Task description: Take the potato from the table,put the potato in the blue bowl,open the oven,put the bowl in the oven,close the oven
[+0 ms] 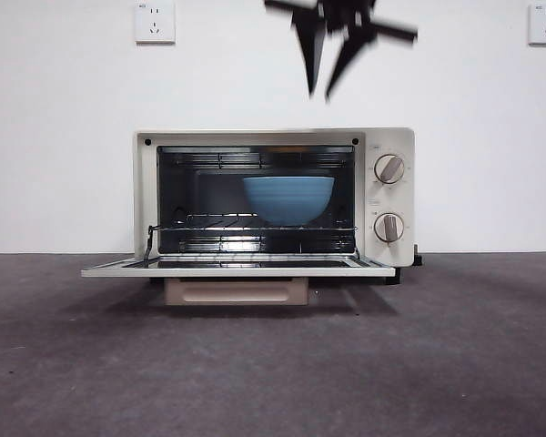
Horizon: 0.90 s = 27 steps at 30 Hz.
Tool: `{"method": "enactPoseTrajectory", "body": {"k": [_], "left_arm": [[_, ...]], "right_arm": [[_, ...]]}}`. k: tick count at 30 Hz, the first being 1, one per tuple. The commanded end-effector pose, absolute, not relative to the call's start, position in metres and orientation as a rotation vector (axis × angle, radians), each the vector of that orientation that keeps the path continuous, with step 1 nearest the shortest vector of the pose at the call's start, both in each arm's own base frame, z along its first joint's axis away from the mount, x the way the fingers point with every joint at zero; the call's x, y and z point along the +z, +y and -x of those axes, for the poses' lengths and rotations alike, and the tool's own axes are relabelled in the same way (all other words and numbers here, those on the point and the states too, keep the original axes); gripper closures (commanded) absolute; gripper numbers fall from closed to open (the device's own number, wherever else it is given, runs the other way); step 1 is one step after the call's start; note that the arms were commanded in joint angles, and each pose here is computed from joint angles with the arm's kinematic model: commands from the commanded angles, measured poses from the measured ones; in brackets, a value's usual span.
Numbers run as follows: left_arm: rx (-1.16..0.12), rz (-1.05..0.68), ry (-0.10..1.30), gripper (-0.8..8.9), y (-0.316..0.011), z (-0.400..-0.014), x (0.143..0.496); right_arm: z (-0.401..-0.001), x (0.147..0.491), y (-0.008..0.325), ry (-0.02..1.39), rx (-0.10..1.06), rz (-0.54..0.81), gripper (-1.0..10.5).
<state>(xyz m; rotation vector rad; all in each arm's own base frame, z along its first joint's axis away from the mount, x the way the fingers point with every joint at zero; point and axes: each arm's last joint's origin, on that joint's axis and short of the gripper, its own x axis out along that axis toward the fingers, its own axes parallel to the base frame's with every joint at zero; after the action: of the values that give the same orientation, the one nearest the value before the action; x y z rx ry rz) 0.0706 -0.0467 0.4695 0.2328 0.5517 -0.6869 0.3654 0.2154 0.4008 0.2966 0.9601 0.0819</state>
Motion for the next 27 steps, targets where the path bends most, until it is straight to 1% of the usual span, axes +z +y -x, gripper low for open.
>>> {"method": "enactPoseTrajectory", "body": {"k": [1, 4, 7, 10, 12, 14, 18, 20, 21, 23, 25, 27], "left_arm": [[-0.682, -0.228, 0.592, 8.19, -0.054, -0.083, 0.466], [-0.680, -0.235, 0.632, 8.19, -0.062, -0.095, 0.463], [-0.647, -0.245, 0.672, 8.18, -0.068, -0.108, 0.459], [-0.592, -0.253, 0.702, 8.19, -0.072, -0.117, 0.455], [-0.590, -0.253, 0.716, 8.19, -0.075, -0.122, 0.454], [-0.580, -0.230, 0.720, 8.19, -0.078, -0.127, 0.453], [-0.552, -0.140, 0.697, 8.19, -0.083, -0.136, 0.455], [-0.546, -0.114, 0.679, 8.19, -0.085, -0.139, 0.455], [-0.544, -0.108, 0.676, 8.19, -0.086, -0.142, 0.452], [-0.532, -0.105, 0.698, 8.19, -0.090, -0.147, 0.442], [-0.507, -0.110, 0.746, 8.20, -0.094, -0.155, 0.423], [-0.487, -0.099, 0.793, 8.20, -0.098, -0.165, 0.399]], "right_arm": [[-0.332, 0.440, 0.205, 0.840, 0.204, -0.051, 9.5], [-0.305, 0.468, 0.196, 0.745, 0.259, 0.066, 9.5], [-0.281, 0.489, 0.181, 0.689, 0.320, 0.120, 9.5], [-0.256, 0.499, 0.166, 0.679, 0.389, 0.170, 9.5], [-0.240, 0.498, 0.156, 0.696, 0.391, 0.183, 9.5], [-0.224, 0.493, 0.144, 0.724, 0.380, 0.197, 9.5], [-0.190, 0.473, 0.118, 0.771, 0.288, 0.259, 9.5], [-0.174, 0.462, 0.107, 0.782, 0.282, 0.266, 9.5], [-0.165, 0.457, 0.102, 0.770, 0.288, 0.260, 9.5], [-0.149, 0.445, 0.092, 0.734, 0.333, 0.250, 9.5], [-0.131, 0.431, 0.082, 0.688, 0.394, 0.231, 9.5], [-0.116, 0.415, 0.073, 0.655, 0.424, 0.216, 9.5]]}}
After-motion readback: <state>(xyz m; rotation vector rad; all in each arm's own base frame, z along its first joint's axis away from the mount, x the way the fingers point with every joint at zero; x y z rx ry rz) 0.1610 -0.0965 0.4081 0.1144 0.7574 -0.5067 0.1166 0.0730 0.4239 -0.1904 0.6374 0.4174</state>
